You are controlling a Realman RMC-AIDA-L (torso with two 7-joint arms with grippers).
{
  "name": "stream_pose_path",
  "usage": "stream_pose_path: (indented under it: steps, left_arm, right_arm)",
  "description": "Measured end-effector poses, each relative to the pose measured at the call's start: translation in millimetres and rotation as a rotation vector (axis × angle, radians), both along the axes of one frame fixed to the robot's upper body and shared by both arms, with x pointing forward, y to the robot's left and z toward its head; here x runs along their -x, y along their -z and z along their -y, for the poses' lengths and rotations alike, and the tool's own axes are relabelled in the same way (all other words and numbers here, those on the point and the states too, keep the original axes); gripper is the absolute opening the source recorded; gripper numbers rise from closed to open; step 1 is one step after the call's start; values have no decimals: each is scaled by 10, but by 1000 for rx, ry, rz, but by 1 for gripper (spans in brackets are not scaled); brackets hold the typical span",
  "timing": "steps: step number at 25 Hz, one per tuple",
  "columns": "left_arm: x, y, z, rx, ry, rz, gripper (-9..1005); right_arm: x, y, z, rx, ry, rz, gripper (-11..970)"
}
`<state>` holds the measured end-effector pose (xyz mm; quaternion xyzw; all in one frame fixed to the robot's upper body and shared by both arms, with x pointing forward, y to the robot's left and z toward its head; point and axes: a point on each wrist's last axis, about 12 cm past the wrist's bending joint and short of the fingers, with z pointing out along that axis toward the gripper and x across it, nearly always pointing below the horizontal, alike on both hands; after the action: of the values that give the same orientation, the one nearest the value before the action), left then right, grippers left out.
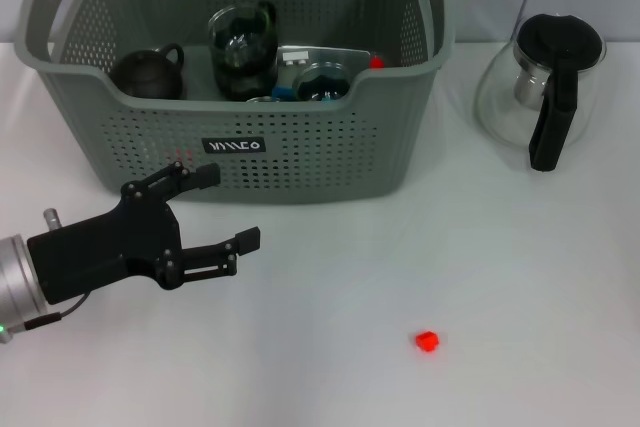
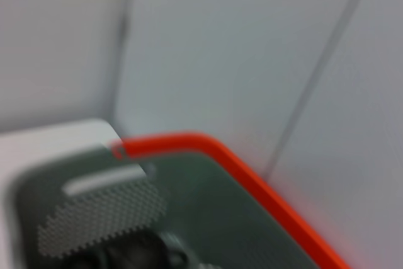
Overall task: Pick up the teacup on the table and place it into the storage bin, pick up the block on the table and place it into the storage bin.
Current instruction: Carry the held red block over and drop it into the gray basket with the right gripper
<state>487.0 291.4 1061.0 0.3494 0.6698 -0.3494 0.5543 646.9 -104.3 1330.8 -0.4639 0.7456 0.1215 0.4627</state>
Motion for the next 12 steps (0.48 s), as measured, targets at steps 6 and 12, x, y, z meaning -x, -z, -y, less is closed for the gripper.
stream_pose_path:
  steps: [6,12]
  left_arm:
    - [8,3,-4,2,-2,-3,947]
    - [-8,-12,0,3,1,-1,947]
  right_arm:
    - [-259,291,4,61,49,0,844]
    - [-82,179,88,16,-24,29,900]
